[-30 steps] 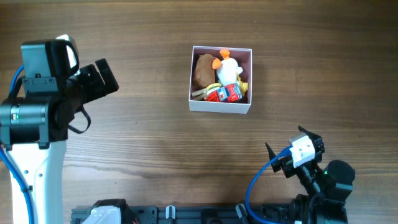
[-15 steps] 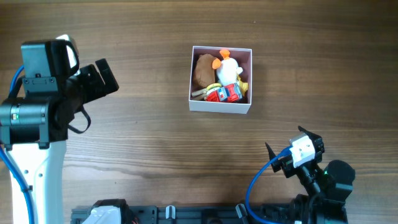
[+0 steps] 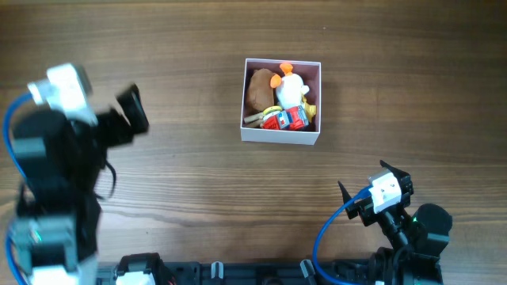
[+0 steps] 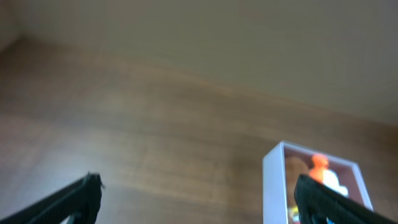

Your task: Pack container

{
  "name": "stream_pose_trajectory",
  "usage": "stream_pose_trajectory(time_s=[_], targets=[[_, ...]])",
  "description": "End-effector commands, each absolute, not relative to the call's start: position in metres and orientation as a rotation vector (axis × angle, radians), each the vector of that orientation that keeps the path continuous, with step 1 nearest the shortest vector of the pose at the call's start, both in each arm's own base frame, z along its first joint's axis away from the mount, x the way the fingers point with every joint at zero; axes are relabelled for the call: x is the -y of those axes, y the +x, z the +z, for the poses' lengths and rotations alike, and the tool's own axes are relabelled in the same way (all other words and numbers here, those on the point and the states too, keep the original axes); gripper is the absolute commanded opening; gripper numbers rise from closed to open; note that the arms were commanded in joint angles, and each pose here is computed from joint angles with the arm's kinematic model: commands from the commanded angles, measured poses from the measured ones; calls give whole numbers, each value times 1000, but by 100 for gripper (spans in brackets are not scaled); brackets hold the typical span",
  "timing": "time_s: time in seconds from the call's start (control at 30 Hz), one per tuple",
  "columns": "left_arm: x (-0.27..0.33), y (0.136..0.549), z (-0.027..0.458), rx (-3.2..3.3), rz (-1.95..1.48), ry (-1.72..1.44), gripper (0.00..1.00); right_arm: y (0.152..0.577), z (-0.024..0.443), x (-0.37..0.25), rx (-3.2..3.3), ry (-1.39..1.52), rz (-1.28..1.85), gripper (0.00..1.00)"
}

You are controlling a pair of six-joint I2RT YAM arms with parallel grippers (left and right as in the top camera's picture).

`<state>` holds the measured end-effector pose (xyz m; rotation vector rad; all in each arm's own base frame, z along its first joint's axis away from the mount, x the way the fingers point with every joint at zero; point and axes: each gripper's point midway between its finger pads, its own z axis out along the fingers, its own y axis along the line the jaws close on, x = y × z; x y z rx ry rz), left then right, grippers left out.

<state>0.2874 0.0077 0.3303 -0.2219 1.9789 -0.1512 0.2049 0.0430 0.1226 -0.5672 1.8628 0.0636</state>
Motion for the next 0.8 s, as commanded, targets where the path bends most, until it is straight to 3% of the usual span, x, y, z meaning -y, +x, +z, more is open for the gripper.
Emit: stream_pose_trajectory(time_s=[0.0,0.3,0.77], targets=[[5,265,281,-1960,-174,-98,100,205,121,-43,-1865,-549,71,100],[35,230,195,-1844,-246,123,100,205,121,-43,-1865,-549,71,100],[50,220,153,-1810,-290,187,100,205,121,-43,-1865,-549,71,100]])
